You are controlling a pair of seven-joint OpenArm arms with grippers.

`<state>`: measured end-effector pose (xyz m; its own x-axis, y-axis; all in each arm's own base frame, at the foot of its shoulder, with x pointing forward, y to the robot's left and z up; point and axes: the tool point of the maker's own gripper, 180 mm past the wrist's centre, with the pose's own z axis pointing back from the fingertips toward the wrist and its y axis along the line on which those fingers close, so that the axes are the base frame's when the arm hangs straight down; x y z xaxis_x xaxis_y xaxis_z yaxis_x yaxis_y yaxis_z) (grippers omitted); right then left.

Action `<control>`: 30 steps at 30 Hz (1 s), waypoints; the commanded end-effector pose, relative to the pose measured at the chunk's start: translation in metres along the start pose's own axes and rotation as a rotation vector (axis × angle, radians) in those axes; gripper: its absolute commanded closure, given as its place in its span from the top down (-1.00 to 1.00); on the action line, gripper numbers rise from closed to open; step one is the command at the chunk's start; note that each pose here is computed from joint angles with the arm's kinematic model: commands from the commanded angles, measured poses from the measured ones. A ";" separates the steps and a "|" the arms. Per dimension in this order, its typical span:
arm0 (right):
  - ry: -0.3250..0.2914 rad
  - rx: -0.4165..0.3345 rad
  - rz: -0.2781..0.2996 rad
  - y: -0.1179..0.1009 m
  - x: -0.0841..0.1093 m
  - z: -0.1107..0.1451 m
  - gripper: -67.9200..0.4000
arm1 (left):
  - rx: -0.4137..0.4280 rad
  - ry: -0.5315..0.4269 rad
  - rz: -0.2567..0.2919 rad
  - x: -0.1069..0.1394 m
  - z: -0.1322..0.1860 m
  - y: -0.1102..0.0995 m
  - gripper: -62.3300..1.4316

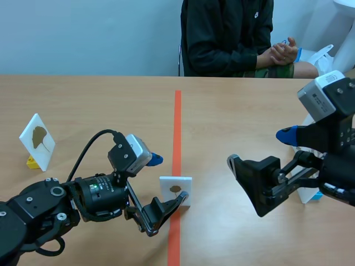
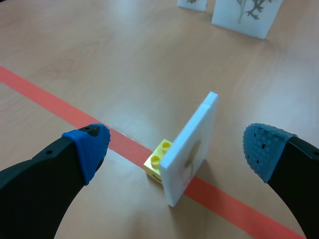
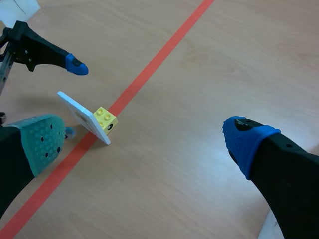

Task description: Sort the leaf by its shape. The table is split by an orange tape line. A compound leaf with several leaflets goes to the left side, a simple leaf with one blade goes to the right side. Return to the home posture when a red brick is placed on the table.

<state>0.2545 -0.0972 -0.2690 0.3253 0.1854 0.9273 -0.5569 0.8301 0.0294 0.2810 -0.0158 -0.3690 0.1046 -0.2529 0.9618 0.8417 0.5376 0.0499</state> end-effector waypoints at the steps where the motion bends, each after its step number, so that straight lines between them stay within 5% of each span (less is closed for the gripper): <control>1: -0.035 -0.008 0.005 -0.004 0.010 0.001 1.00 | 0.006 -0.045 0.001 0.011 -0.004 0.002 0.83; 27: -0.041 -0.059 0.017 -0.022 0.013 0.007 1.00 | 0.017 -0.036 0.018 -0.004 -0.016 -0.016 0.82; 30: -0.041 -0.059 0.017 -0.022 0.013 0.007 1.00 | 0.030 -0.022 0.011 -0.009 -0.016 -0.016 0.54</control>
<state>0.2608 -0.1149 -0.2640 0.3142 0.1942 0.9293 -0.5204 0.8539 -0.0025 0.2717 -0.0329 -0.3889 0.1174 -0.2499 0.9611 0.8287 0.5580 0.0439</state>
